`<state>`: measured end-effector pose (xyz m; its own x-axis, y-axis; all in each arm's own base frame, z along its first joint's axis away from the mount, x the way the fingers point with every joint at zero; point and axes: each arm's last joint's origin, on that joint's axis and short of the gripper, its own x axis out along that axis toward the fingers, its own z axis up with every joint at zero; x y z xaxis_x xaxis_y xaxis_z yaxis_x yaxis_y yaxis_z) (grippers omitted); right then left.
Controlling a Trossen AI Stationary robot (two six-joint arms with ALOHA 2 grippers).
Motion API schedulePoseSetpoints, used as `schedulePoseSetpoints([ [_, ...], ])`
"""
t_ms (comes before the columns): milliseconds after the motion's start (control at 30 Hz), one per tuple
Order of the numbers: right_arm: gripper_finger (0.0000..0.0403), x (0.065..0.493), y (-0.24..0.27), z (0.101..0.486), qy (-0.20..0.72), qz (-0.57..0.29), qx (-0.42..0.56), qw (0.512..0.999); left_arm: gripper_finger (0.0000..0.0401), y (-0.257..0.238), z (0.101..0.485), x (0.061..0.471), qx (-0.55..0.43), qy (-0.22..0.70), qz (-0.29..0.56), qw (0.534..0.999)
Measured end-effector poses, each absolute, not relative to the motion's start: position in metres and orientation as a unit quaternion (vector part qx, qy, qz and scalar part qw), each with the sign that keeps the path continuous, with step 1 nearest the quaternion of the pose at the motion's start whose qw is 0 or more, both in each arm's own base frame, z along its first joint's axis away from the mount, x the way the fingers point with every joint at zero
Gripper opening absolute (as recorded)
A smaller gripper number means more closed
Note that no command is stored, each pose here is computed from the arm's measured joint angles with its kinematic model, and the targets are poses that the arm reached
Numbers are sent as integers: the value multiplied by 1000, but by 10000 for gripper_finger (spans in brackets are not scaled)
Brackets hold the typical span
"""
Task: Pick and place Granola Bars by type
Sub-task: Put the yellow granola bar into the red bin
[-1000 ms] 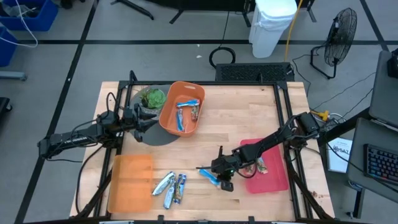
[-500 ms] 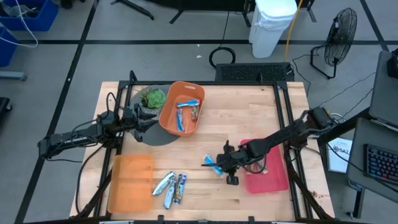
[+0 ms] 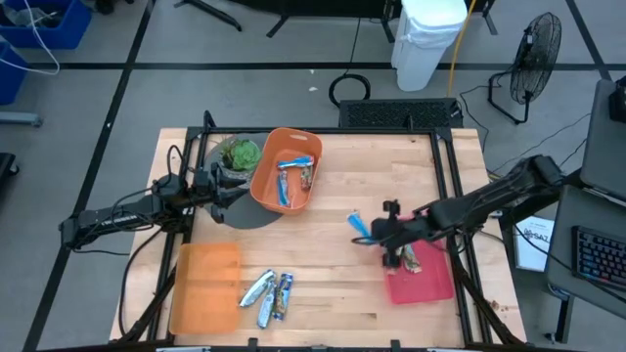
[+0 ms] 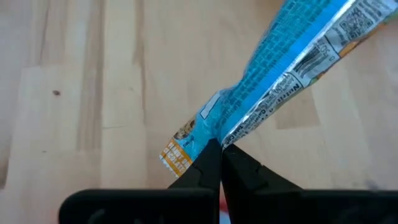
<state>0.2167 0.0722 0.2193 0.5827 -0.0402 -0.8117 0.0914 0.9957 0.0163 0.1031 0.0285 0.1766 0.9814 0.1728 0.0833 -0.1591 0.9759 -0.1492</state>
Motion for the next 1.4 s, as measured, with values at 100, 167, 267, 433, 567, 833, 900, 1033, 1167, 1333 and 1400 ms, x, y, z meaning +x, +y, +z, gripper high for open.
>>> schedulePoseSetpoints([
  [100, 0, 198, 63, 215, 432, -44, 54, 899, 154, 28, 177, 103, -71, -48, 84, 993],
  [167, 0, 188, 58, 215, 418, -46, 70, 905, 154, 28, 177, 103, -71, -48, 84, 993],
  [267, 0, 174, 54, 218, 393, -45, 91, 914, 154, 28, 177, 103, -71, -48, 84, 993],
  [433, 0, 156, 47, 228, 353, -36, 111, 928, 154, 28, 177, 103, -71, -48, 84, 993],
  [567, 0, 145, 43, 230, 333, -28, 112, 936, 154, 28, 177, 103, -71, -48, 84, 993],
  [833, 0, 132, 38, 208, 274, -15, 88, 958, 154, 28, 177, 103, -71, -48, 84, 993],
  [900, 0, 130, 38, 204, 254, -7, 85, 963, 154, 28, 177, 103, -71, -48, 84, 993],
  [1033, 0, 122, 35, 201, 239, -4, 98, 966, 154, 28, 177, 103, -71, -48, 84, 993],
  [1167, 0, 113, 34, 207, 257, 6, 162, 953, 154, 28, 177, 103, -71, -48, 84, 993],
  [1333, 0, 105, 34, 219, 310, 15, 237, 921, 154, 28, 177, 103, -71, -48, 84, 993],
  [1400, 0, 103, 34, 223, 341, 9, 258, 904, 154, 28, 177, 103, -71, -48, 83, 993],
])
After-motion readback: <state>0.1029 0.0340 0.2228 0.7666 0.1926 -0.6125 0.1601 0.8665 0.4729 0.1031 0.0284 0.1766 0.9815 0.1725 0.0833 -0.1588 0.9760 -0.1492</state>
